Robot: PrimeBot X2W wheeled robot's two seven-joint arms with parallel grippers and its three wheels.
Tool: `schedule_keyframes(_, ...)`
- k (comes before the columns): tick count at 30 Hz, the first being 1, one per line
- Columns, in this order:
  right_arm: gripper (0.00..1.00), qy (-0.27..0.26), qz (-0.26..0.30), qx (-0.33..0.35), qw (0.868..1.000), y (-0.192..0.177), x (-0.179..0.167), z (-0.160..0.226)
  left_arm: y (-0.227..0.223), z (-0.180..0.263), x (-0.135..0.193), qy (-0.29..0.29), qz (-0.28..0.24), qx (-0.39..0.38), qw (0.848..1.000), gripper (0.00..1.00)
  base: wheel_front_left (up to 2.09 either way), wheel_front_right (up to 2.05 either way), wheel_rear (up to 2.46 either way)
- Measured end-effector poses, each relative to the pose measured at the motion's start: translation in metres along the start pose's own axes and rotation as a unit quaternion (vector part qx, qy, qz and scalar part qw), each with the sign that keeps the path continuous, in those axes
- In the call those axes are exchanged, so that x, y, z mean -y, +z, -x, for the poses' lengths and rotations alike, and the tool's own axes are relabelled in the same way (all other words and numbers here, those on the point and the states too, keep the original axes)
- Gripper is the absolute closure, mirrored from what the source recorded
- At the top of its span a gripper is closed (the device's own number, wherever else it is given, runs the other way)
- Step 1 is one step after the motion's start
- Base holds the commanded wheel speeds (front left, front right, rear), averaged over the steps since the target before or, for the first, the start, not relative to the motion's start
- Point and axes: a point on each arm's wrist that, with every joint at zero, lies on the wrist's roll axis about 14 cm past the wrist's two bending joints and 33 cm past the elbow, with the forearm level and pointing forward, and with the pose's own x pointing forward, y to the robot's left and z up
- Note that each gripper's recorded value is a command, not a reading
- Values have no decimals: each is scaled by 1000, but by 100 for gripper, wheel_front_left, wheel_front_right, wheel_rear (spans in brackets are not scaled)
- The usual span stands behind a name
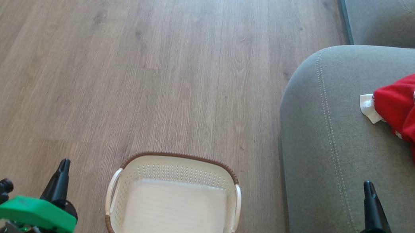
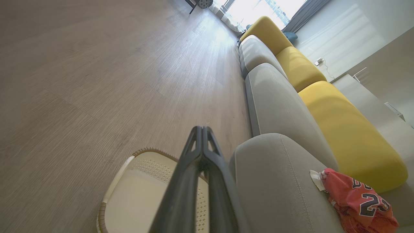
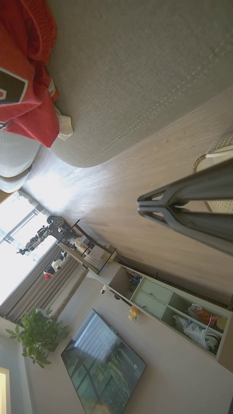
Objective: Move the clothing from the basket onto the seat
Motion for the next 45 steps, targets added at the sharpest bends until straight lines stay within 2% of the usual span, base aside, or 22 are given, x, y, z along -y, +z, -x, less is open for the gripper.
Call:
schedule_keyframes(21,100,-15,-104,1,994,1,5,-7,5,-8,0,1,120,-2,993,100,0,0,0)
schedule_keyframes(45,100,-23,-223,3,975,2,7,-14,11,-18,8,-17,255,0,967,100,0,0,0)
